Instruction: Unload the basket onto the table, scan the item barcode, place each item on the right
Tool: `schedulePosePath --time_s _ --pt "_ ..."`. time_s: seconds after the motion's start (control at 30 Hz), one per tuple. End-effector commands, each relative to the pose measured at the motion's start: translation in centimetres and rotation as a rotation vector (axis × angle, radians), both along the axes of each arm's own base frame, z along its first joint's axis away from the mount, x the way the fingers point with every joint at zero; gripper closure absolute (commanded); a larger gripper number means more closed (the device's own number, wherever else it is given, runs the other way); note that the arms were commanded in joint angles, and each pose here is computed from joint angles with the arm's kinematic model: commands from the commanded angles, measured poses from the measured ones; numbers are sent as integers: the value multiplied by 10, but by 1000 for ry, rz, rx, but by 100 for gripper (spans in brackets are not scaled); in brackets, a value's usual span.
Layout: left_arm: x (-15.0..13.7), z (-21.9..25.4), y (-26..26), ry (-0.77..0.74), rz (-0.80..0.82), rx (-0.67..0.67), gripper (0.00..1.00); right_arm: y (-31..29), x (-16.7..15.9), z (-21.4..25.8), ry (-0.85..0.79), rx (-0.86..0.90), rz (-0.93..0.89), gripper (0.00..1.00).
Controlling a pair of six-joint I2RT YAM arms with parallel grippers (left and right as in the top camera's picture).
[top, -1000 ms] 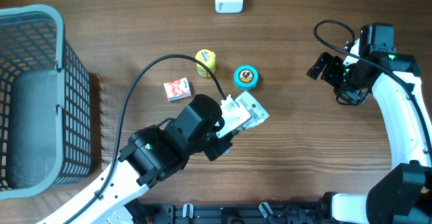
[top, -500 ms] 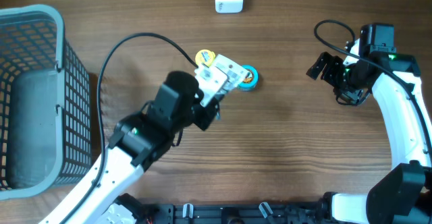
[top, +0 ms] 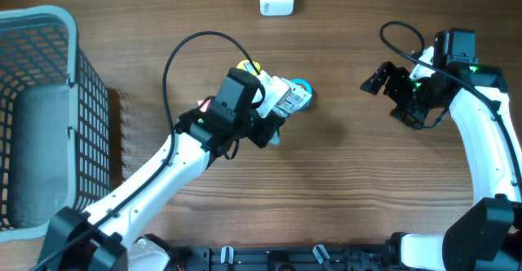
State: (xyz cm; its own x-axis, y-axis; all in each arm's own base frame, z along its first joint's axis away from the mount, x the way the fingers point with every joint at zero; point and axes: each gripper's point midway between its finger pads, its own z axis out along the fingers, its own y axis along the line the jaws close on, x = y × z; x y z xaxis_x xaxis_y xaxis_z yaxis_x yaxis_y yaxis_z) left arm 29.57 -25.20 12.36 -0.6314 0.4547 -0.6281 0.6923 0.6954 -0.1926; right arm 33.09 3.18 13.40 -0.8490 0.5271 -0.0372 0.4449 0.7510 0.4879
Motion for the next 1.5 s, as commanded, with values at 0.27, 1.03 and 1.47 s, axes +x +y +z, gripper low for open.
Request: schedulePosePath --time_s 0.27,1.03,1.47 --pt "-6 -79 0 210 14 85 96 7 -2 9 30 68 -53 0" --pt "-37 -61 -48 414 -138 -216 96 8 -9 8 39 57 -8 0" --pt "-28 -36 -48 652 25 -415 96 7 -9 7 41 52 -12 0"
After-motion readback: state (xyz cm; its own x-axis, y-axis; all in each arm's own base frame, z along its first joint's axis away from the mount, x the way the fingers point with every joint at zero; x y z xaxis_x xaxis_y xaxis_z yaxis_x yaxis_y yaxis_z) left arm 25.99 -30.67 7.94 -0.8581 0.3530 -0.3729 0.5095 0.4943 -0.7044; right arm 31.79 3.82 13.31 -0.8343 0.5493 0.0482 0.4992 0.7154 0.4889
